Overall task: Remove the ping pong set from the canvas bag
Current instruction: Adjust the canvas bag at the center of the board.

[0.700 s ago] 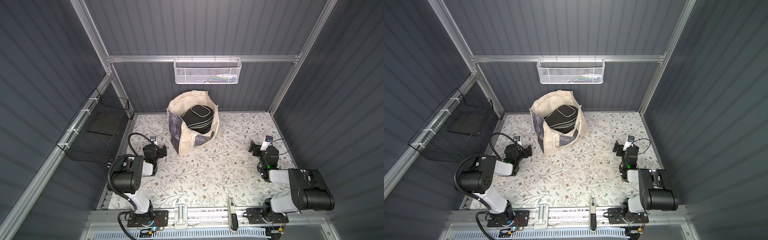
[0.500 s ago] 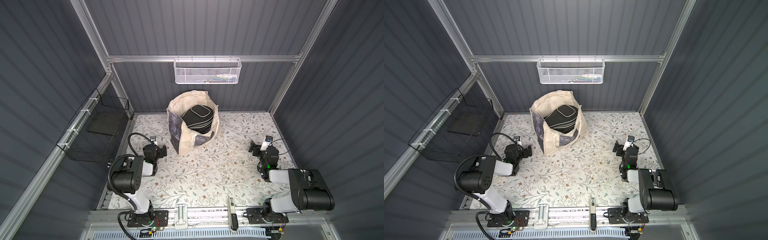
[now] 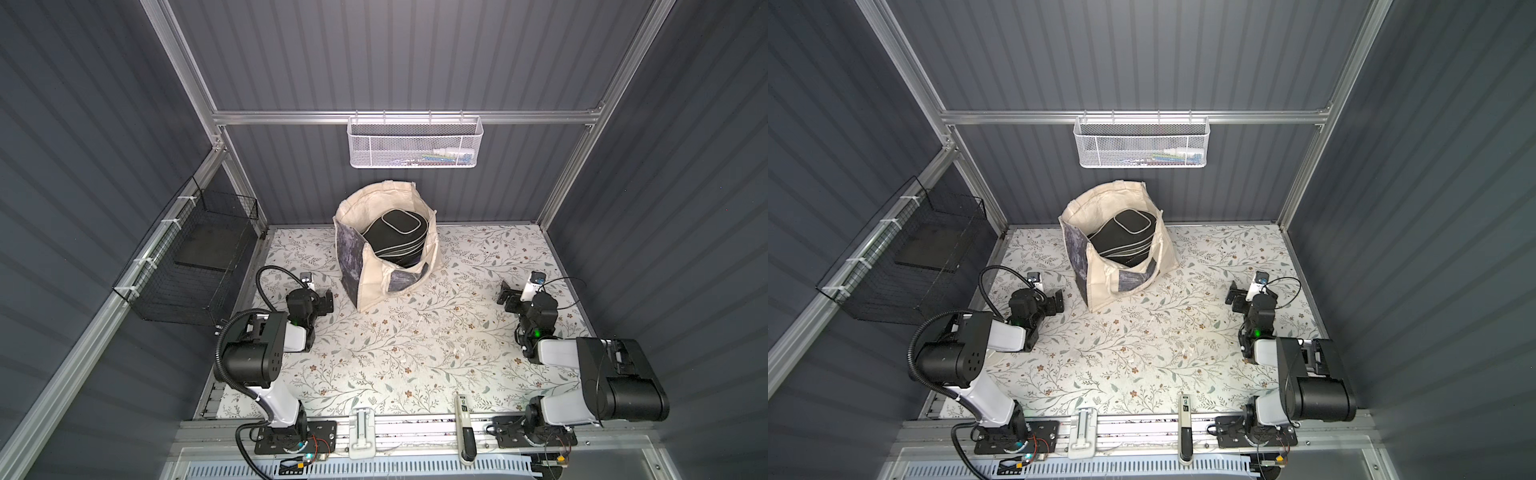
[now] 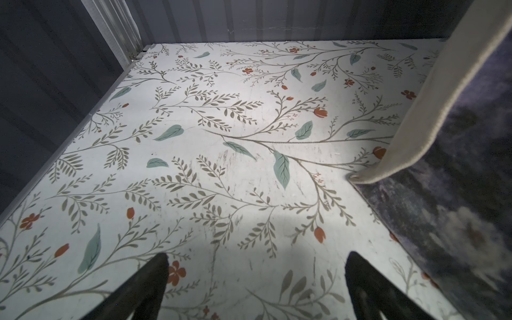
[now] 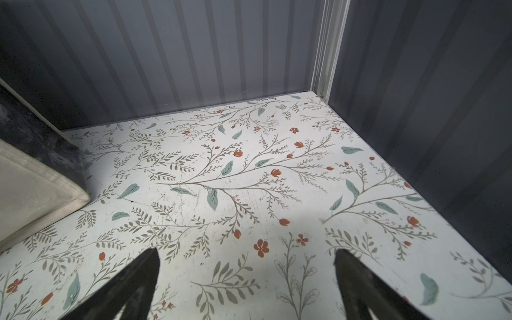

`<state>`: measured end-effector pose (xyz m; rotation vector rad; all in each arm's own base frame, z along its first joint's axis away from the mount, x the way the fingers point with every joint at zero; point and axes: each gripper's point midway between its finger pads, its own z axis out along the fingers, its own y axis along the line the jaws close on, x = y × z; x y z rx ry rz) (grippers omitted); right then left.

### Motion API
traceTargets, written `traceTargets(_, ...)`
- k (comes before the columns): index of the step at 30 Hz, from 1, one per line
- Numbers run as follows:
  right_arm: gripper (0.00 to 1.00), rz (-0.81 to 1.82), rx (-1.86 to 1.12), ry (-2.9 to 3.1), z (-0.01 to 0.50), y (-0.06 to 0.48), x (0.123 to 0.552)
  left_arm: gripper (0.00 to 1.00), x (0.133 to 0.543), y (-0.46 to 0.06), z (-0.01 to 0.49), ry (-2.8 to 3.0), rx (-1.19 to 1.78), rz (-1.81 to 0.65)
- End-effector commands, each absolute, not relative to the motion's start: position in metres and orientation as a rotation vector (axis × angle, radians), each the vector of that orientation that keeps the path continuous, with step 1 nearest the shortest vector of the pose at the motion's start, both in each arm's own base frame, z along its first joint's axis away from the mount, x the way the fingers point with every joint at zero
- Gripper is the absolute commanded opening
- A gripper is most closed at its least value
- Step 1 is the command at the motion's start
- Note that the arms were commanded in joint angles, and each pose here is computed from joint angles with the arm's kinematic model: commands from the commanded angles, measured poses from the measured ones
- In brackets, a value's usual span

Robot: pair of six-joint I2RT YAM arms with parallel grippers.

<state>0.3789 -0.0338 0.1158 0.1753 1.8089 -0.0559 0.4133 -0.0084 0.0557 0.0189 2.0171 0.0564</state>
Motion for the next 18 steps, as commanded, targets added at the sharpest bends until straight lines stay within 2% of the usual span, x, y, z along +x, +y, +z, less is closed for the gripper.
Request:
traceTargets(1,0.99,-0.056,0.166,1.801,0.120,-0.034,0.386,1.00,0.420,-0.010,0.062,1.995,0.028,0.054)
traceTargets(10,0.99,-0.058,0.164,1.789,0.122,-0.033,0.383,1.00,0.419,-0.009,0.064,1.984,0.024,0.066)
traceTargets(13,0.99,-0.100,0.143,1.751,0.136,-0.028,0.375,1.00,0.420,0.000,0.095,1.992,-0.039,0.136)
traceTargets(16,0.99,-0.142,0.073,1.729,0.173,-0.009,0.366,1.00,0.415,0.011,0.144,2.005,-0.144,0.190)
traceTargets(18,0.99,-0.079,0.094,1.745,0.207,0.002,0.361,1.00,0.412,0.006,0.177,1.989,-0.148,0.179)
